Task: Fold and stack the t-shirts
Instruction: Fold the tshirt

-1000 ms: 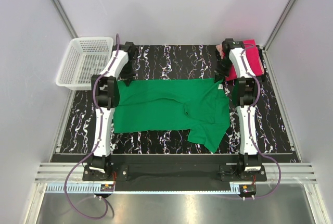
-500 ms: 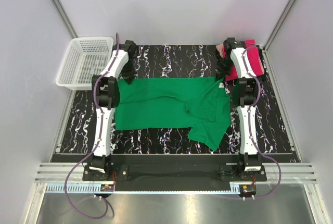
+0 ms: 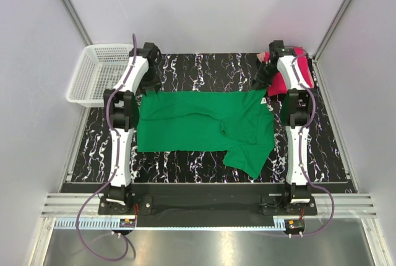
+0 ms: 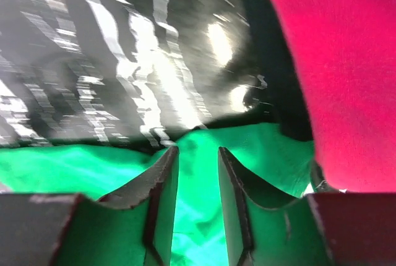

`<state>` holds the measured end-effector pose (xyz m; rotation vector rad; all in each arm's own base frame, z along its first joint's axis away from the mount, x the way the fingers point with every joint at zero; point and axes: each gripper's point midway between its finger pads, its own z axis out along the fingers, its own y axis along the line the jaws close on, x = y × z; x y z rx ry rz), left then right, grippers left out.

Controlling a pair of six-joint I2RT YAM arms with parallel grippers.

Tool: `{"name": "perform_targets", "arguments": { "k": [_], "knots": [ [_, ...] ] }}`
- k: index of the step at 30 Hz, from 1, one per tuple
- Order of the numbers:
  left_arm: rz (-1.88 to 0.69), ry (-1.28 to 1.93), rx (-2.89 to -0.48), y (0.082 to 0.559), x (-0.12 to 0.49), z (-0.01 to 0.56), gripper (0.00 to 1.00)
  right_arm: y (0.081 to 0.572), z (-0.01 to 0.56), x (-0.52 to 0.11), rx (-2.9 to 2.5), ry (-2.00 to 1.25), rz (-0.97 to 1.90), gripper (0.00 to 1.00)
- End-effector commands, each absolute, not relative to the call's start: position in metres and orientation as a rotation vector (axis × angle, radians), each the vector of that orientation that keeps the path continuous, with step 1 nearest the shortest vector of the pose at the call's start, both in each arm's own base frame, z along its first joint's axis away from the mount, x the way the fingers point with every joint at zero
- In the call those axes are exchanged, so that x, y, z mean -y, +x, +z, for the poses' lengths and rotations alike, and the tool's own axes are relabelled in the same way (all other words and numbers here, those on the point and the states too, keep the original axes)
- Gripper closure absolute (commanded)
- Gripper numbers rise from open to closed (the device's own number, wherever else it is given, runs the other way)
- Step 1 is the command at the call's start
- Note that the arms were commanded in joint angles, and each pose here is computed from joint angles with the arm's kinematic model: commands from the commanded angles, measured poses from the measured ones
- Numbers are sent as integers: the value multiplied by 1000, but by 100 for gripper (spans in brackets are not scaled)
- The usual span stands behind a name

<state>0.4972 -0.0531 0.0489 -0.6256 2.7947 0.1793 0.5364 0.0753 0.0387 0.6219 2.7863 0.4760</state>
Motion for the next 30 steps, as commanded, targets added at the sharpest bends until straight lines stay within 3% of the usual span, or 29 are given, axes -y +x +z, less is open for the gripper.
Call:
{"name": "perform_targets", "arguments": {
  "k": [1,4,12,17,30],
  "knots": [
    [98,-638,-2604,509,41,132,45,572,133,-80,-2520,519,571,62],
    [149,-639,-2607,498,34,136,45,564,132,-73,-2554,557,515,68],
    [173,-640,-2608,475,29,132,46,549,136,-66,-2589,523,445,66],
    [208,-642,-2664,470,33,105,47,537,103,-69,-2689,563,450,74],
    [298,-627,-2714,483,35,57,48,527,42,-65,-2815,582,379,76]
  ]
}}
